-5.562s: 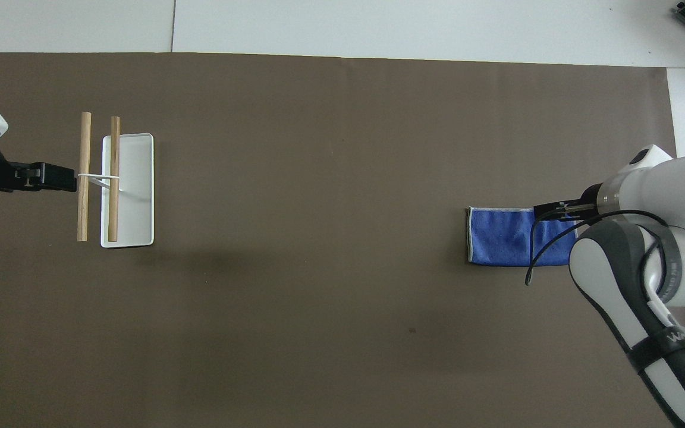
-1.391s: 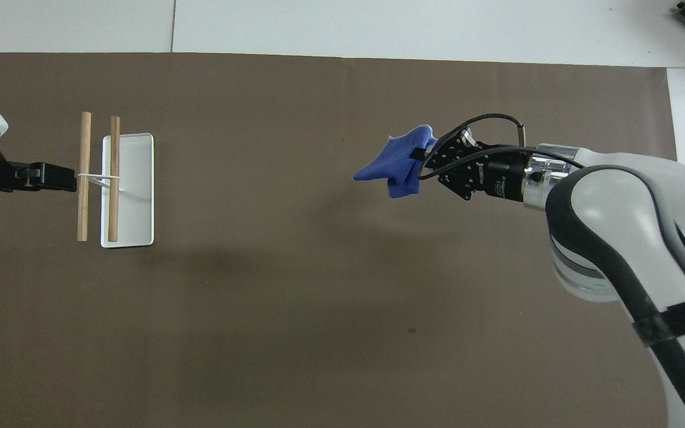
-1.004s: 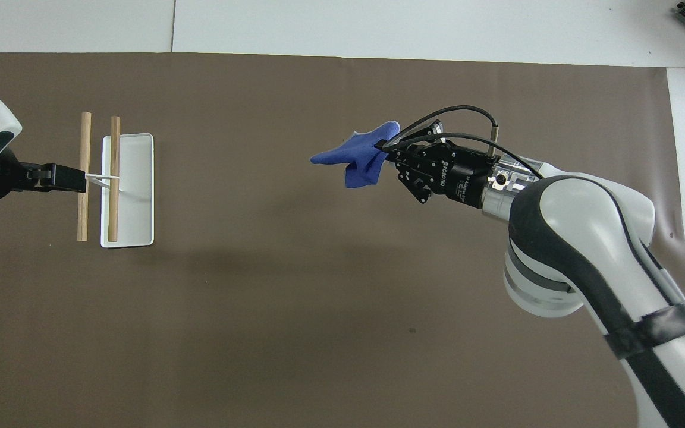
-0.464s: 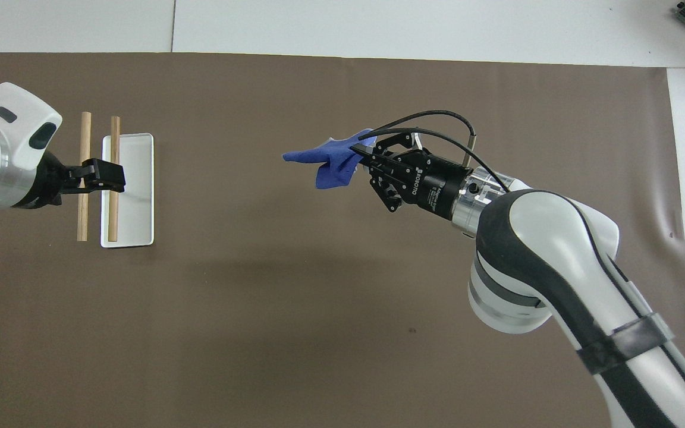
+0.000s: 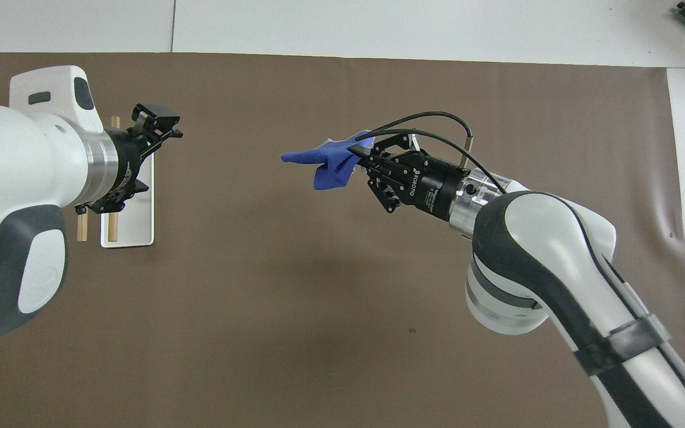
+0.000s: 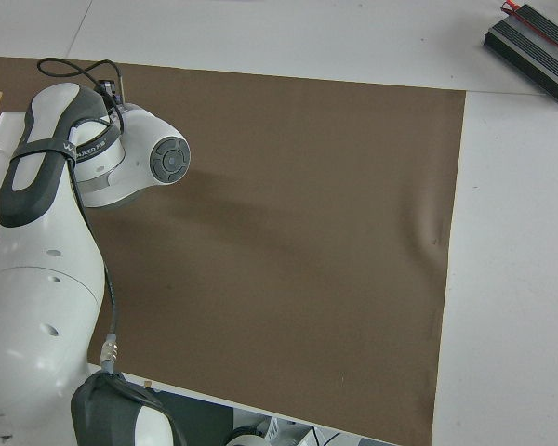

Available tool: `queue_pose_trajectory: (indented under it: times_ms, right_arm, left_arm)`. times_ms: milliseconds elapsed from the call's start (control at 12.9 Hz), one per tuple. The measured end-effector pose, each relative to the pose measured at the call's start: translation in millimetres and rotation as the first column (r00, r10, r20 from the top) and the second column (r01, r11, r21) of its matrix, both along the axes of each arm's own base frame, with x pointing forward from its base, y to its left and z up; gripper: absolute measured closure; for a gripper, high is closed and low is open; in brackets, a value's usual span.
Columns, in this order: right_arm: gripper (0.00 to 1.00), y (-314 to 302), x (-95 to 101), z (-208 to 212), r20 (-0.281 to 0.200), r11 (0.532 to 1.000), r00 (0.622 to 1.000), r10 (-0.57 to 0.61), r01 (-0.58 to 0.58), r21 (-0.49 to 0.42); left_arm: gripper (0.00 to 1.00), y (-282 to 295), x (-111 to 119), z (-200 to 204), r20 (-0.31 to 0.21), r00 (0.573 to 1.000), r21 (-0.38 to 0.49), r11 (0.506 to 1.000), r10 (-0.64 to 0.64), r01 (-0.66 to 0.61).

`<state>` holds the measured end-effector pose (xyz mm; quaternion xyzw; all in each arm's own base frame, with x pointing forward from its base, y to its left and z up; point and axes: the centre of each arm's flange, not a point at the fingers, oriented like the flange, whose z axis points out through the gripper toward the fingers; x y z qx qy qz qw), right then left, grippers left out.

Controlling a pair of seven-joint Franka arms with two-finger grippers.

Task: Right arm passes towel to left arm to hang
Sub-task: 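Hold the towel with the right gripper while the left gripper approaches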

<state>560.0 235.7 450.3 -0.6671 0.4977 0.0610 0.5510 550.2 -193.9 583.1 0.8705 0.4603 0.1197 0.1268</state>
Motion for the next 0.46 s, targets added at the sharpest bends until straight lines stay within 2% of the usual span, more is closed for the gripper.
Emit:
queue_pose_trajectory:
  times_ms: [77,309,464]
  right_arm:
    - [0.93,0.0,0.0,0.0,0.000,1.000,1.000,0.000,0.000,0.000]
    - [0.93,0.0,0.0,0.0,0.000,1.000,1.000,0.000,0.000,0.000]
    - [0.93,0.0,0.0,0.0,0.000,1.000,1.000,0.000,0.000,0.000]
  left_arm:
    - [0.00,-7.7,-1.0,0.8,0.005,0.998,-0.029,0.998,0.055,-0.055]
    - [0.00,-30.0,-8.9,-5.1,-0.034,0.972,-0.105,0.966,0.234,-0.236]
    - [0.00,-40.1,-10.5,-13.9,-0.025,0.949,-0.163,0.936,0.313,-0.313]
